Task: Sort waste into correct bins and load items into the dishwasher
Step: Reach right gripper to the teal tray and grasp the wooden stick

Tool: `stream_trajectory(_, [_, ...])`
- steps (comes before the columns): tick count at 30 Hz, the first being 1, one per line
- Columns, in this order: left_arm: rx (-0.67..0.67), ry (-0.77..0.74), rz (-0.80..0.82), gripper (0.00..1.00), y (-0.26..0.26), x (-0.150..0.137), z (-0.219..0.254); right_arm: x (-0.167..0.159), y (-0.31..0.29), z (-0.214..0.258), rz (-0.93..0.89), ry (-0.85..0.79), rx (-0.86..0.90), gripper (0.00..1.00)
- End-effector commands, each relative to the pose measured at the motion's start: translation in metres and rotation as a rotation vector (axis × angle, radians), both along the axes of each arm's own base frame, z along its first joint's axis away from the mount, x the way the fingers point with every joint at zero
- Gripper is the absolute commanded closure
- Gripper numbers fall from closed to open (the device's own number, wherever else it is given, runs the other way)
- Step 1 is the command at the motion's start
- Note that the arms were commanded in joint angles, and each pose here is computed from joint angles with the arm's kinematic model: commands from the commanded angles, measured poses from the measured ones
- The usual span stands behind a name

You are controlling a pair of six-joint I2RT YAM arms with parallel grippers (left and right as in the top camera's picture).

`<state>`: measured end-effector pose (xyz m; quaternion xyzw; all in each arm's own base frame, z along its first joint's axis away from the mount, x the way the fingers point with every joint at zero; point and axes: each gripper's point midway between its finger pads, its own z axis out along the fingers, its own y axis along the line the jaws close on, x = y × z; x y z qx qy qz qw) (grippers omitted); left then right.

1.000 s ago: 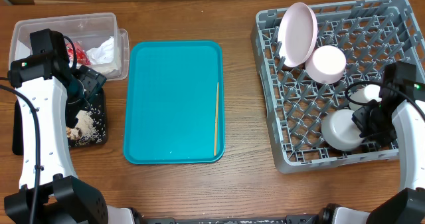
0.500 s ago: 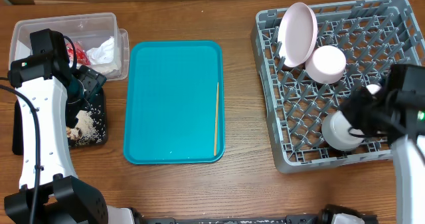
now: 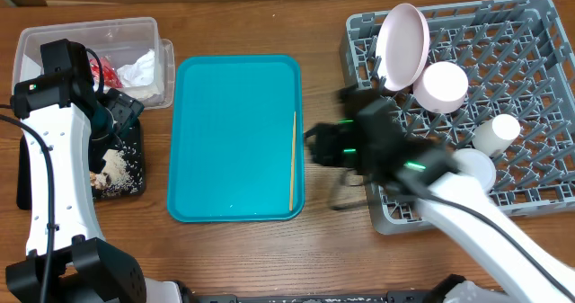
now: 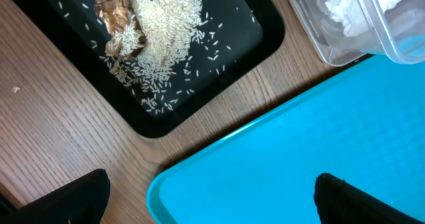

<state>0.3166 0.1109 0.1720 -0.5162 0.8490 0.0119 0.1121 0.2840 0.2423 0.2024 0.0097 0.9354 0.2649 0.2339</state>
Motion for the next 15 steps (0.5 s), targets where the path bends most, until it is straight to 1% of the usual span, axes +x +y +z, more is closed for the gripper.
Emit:
stream_trajectory(1, [-0.002, -0.012, 0.024, 0.00, 0.001, -0.002, 0.002, 0.009, 0.033, -0.060, 0.009, 0.078, -0.152, 0.50])
stream_trajectory(4, [-0.002, -0.011, 0.025, 0.00, 0.001, -0.002, 0.002, 0.012, 0.055, -0.100, 0.067, 0.137, -0.239, 0.50])
stream_trajectory(7, [-0.002, -0.011, 0.024, 0.00, 0.001, -0.002, 0.002, 0.015, 0.061, -0.128, 0.070, 0.170, -0.334, 0.51])
stream_trajectory(9, [-0.002, -0.011, 0.025, 0.00, 0.001, -0.002, 0.002, 0.016, 0.060, -0.143, 0.056, 0.176, -0.385, 0.52])
stream_trajectory(15, [-0.002, -0.011, 0.025, 0.00, 0.001, -0.002, 0.002, 0.014, 0.057, -0.169, 0.047, 0.218, -0.434, 0.52])
